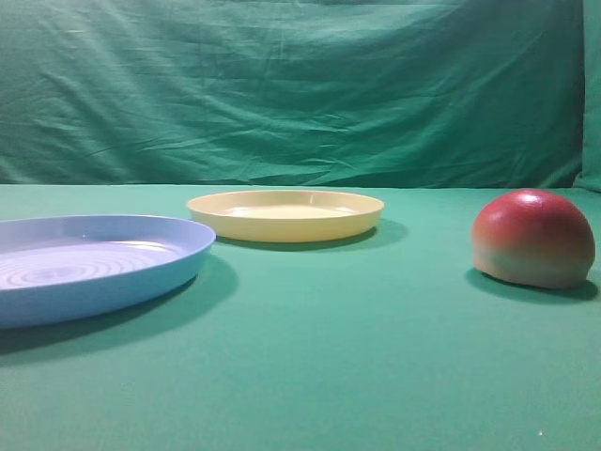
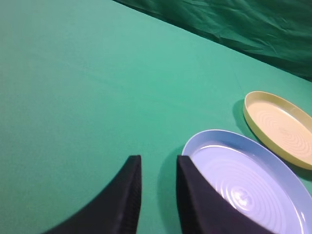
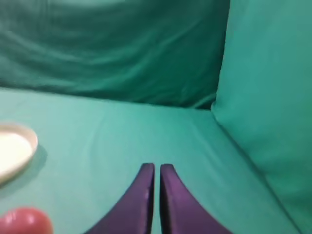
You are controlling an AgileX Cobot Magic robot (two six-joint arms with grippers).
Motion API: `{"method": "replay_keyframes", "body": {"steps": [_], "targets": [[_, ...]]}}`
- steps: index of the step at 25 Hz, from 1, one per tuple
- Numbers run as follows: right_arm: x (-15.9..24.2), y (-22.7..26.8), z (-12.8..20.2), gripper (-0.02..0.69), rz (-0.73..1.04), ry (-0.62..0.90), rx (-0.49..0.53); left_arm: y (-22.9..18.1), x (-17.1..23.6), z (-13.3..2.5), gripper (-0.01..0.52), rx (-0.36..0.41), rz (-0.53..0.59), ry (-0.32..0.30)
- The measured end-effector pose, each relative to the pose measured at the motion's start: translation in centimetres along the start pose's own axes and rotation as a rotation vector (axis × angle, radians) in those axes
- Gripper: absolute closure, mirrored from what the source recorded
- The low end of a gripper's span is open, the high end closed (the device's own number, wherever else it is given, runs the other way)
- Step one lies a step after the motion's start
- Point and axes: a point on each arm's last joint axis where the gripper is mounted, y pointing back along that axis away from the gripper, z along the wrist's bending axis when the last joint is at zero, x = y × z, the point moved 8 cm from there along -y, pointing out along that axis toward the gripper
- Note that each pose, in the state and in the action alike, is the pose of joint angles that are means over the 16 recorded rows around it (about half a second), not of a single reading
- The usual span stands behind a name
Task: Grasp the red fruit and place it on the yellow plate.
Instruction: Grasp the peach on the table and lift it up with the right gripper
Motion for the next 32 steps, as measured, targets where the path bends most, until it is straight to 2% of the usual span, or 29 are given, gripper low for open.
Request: {"method": "replay_keyframes", "body": {"steps": [7, 14, 18, 25, 32], "targets": [[-1.5, -0.8, 1.0, 0.665, 0.265, 0.062, -0.041, 0.0, 0.0, 0.0, 0.357, 0.000, 0.000, 0.000], [0.3, -2.8, 1.9, 0.665, 0.642, 0.085, -0.112, 0.0, 0.0, 0.0, 0.357, 0.000, 0.000, 0.000], [1.3, -3.9, 2.7, 0.665, 0.800, 0.064, -0.171, 0.0, 0.0, 0.0, 0.357, 0.000, 0.000, 0.000], [2.0, -6.0, 5.3, 0.665, 0.920, 0.048, -0.319, 0.0, 0.0, 0.0, 0.357, 0.000, 0.000, 0.000], [2.7, -8.0, 8.5, 0.665, 0.987, 0.163, -0.457, 0.0, 0.0, 0.0, 0.357, 0.000, 0.000, 0.000]]}}
